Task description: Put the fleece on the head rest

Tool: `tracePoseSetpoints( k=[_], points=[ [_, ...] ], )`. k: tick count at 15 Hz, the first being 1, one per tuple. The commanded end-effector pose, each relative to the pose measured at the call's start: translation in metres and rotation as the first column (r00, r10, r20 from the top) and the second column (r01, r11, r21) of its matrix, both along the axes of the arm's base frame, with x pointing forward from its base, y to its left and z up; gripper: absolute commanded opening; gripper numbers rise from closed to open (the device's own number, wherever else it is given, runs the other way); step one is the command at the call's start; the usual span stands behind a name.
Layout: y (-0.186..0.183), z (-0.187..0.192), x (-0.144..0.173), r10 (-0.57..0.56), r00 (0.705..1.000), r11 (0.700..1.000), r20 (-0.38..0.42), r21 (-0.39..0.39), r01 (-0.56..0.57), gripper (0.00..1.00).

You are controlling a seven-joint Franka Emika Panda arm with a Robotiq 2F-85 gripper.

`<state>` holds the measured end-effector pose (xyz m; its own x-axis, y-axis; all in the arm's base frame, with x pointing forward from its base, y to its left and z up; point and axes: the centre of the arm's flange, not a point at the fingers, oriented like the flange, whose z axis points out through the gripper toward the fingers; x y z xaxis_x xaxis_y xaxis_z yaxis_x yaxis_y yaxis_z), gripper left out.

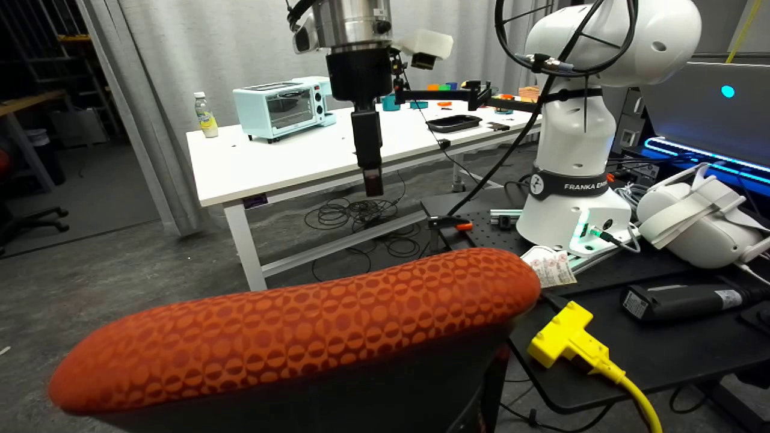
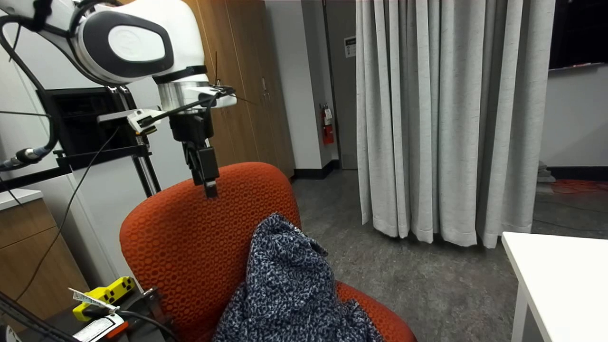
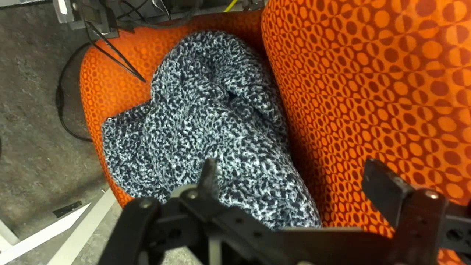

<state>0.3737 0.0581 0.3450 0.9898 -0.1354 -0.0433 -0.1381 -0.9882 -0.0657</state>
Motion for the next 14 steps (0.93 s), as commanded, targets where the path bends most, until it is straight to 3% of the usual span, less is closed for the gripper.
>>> tracePoseSetpoints(
  k=[1, 8, 9, 14],
  points=[
    [0.0, -0.004, 0.002, 0.008, 1.0, 1.0, -0.009, 0.0, -0.008, 1.0],
    [-0.002, -0.007, 0.009, 0.061, 0.998, 0.998, 0.006, -0.004, -0.061, 1.0],
    [-0.006, -0.03, 0.03, 0.082, 0.997, 0.997, 0.01, 0.012, -0.082, 1.0],
    [-0.014, -0.079, 0.071, 0.205, 0.976, 0.977, 0.067, 0.049, -0.209, 1.0]
  ],
)
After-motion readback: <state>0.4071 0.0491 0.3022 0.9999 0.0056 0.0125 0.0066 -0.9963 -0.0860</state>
